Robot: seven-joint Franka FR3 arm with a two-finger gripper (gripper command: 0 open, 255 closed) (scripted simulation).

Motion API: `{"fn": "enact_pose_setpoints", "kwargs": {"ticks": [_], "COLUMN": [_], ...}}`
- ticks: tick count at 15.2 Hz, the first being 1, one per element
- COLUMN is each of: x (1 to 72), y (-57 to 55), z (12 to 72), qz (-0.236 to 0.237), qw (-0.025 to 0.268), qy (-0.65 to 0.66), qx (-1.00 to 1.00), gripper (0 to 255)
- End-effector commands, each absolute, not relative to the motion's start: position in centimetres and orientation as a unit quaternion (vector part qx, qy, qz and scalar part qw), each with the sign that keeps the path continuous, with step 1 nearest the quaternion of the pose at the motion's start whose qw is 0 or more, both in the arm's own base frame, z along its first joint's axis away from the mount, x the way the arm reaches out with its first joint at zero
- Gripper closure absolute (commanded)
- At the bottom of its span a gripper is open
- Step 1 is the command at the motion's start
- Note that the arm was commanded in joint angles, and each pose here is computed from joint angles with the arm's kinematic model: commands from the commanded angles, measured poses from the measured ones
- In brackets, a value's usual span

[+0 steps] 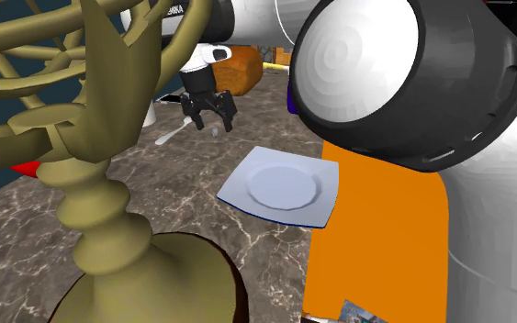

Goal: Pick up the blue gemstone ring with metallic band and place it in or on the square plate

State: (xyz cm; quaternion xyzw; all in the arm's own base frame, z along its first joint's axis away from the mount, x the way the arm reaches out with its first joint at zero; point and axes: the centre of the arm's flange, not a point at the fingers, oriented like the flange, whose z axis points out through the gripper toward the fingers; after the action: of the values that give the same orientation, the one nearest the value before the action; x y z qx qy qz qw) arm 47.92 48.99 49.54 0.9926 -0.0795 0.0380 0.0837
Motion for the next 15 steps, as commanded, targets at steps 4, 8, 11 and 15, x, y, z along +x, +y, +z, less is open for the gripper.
{"fn": "enact_pose_setpoints", "kwargs": {"ticks": [4,8,11,15], "x": [47.91,47.91,47.91,47.91], "y": [48.97,48.97,48.97,48.97], "z": [49.49,49.49,49.49,49.49], "qz": [0.038,0.038,0.038,0.038], "qw": [0.084,0.084,0.084,0.084], "qy": [-0.079,-0.079,-0.079,-0.079], "qx": [0.993,0.993,0.993,0.993], "gripper": [0,255,255,255]}}
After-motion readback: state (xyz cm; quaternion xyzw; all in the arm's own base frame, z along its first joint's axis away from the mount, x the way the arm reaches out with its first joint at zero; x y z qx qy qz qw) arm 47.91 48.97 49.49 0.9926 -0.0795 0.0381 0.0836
